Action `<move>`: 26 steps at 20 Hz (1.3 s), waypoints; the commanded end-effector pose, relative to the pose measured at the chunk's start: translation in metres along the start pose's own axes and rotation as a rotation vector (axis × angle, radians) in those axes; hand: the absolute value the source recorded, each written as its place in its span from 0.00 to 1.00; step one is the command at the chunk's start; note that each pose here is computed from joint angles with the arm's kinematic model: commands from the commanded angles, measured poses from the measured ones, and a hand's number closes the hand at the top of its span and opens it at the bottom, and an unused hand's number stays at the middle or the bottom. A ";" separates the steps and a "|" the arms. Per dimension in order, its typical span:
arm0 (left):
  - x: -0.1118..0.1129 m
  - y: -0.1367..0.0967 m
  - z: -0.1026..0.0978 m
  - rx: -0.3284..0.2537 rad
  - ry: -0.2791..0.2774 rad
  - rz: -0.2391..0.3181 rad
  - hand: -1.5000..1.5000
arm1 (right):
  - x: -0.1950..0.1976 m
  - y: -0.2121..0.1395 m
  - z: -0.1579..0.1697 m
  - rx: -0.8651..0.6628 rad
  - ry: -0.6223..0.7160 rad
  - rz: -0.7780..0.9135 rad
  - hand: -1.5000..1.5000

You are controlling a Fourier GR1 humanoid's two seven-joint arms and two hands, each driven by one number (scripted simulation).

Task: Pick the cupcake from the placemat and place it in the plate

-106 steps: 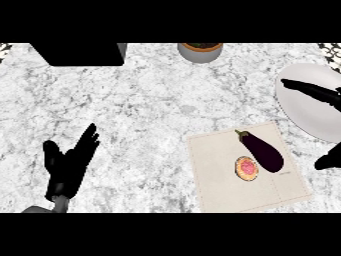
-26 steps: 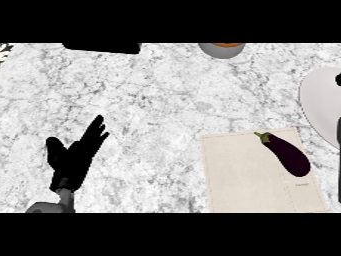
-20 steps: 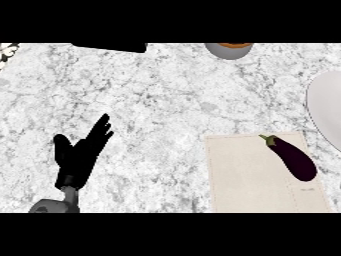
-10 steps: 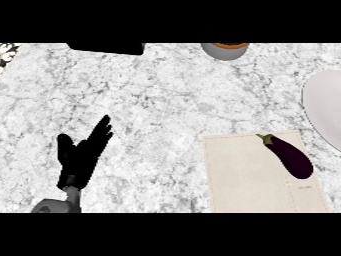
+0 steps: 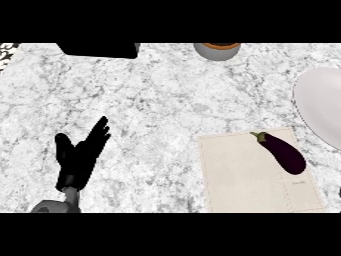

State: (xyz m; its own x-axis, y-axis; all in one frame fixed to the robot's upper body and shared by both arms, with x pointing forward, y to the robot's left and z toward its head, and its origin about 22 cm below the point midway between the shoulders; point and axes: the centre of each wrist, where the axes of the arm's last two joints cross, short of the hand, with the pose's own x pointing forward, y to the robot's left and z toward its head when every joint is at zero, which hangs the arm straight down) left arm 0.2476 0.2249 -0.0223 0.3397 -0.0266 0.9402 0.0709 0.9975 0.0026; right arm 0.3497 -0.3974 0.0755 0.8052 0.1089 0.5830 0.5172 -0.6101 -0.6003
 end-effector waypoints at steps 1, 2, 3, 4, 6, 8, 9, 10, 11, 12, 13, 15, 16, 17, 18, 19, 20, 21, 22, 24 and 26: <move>-0.016 -0.006 0.001 0.023 0.002 0.011 0.50 | -0.005 0.009 -0.001 -0.047 0.190 -0.093 1.00; -0.013 0.005 0.004 0.013 0.026 -0.006 0.50 | -0.013 0.013 0.001 0.070 0.375 -0.016 1.00; -0.007 0.009 0.004 0.025 0.010 -0.005 0.50 | -0.022 0.020 0.002 0.109 0.400 0.024 1.00; -0.002 -0.008 -0.004 0.017 0.023 0.017 0.50 | -0.014 0.022 0.006 0.189 0.388 0.101 0.00; -0.007 0.004 0.005 0.021 0.018 0.011 0.50 | -0.032 0.036 0.013 0.259 0.410 0.111 0.00; -0.004 0.004 0.000 0.021 0.021 0.010 0.50 | -0.040 0.044 0.018 0.302 0.425 0.084 0.00; -0.002 0.005 -0.001 0.038 0.006 0.000 0.50 | -0.031 0.046 0.014 0.310 0.409 0.038 0.00; -0.008 0.010 -0.001 0.030 0.007 0.010 0.50 | -0.036 0.048 0.018 0.289 0.398 -0.011 0.00; -0.005 0.011 0.002 0.035 0.008 0.011 0.50 | -0.042 0.052 0.022 0.301 0.376 -0.018 0.00; -0.007 0.002 0.000 0.021 0.003 0.002 0.50 | -0.040 0.051 0.030 0.279 0.357 -0.075 0.00; 0.003 0.010 0.001 0.023 0.028 0.004 0.50 | -0.028 0.050 0.009 0.252 0.356 -0.112 0.00; -0.017 0.017 0.008 0.041 0.018 0.006 0.50 | -0.041 0.053 0.018 0.205 0.311 -0.174 0.00; -0.010 0.007 0.004 0.033 0.017 0.013 0.50 | -0.040 0.051 0.025 0.169 0.299 -0.227 0.00; 0.001 0.009 -0.001 0.046 0.010 0.009 0.50 | -0.042 0.051 0.022 0.125 0.303 -0.260 0.00; -0.010 0.012 0.004 0.032 0.014 0.009 0.50 | -0.028 0.046 0.018 0.097 0.291 -0.316 0.00; -0.015 0.006 0.005 0.036 0.030 0.024 0.50 | -0.041 0.049 0.027 0.073 0.290 -0.326 0.00; -0.018 -0.002 0.008 0.039 0.024 0.002 0.50 | -0.034 0.048 0.020 0.053 0.325 -0.353 0.00; -0.020 0.015 0.008 0.032 0.041 0.023 0.50 | -0.040 0.047 0.027 0.048 0.315 -0.361 0.00; -0.005 0.002 0.000 0.026 0.027 0.015 0.50 | -0.030 0.045 0.016 0.030 0.343 -0.388 0.00; -0.007 0.015 0.003 0.053 0.027 -0.003 0.50 | -0.040 0.043 0.030 0.049 0.369 -0.383 0.00; -0.013 0.013 0.016 0.052 0.045 0.021 0.50 | -0.031 0.027 0.060 0.092 0.400 -0.447 0.00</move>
State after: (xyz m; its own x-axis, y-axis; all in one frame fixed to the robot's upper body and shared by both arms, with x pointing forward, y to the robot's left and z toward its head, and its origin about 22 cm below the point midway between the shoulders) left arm 0.2385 0.2385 -0.0285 0.3584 -0.0148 0.9335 0.0272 0.9996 0.0054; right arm 0.3526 -0.3969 0.0119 0.4871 0.0112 0.8733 0.7744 -0.4679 -0.4259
